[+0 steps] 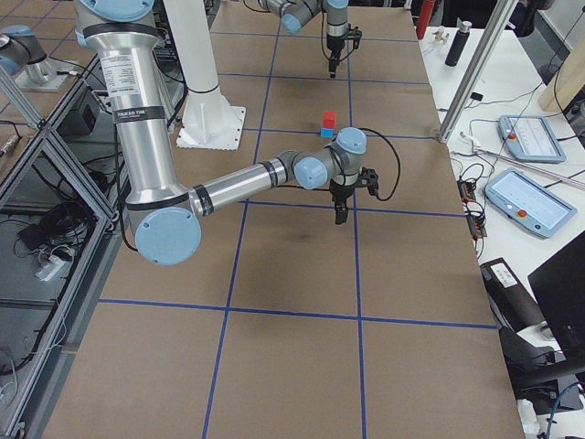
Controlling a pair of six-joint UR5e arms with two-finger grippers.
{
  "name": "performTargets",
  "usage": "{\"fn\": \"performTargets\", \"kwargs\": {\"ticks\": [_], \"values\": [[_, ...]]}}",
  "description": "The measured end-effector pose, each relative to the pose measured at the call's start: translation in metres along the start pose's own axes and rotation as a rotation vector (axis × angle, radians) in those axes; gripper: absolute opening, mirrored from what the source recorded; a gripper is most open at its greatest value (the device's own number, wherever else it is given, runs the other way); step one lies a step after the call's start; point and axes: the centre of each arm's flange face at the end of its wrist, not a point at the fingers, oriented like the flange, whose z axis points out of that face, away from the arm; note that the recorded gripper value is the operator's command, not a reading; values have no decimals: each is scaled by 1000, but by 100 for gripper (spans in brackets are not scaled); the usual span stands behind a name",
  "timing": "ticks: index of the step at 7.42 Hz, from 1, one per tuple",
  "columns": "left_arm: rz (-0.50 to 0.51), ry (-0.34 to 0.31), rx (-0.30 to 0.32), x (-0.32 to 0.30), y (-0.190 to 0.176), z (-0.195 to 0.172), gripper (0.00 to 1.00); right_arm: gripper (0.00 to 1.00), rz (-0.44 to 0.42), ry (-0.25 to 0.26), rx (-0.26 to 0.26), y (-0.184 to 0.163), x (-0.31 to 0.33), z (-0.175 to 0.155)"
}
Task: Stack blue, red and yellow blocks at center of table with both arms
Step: 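Move the left gripper back over the yellow cube, then lower the left gripper and grasp the yellow cube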
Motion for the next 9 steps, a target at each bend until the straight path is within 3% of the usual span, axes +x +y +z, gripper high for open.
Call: {"fn": "performTargets", "kwargs": {"ticks": [2, 4, 6, 9], "values": [[55, 13, -32, -153, 16, 26, 100, 100, 7, 11, 8, 0, 1, 0], [42, 4, -68, -240, 27, 66, 100, 100, 6, 31, 20, 0, 2, 2], [50, -5, -86, -279, 33, 97, 100, 100, -2, 33, 18, 2, -3, 4], [46, -9, -104, -293, 42, 113, 100, 100, -8, 33, 13, 3, -5, 7]]}}
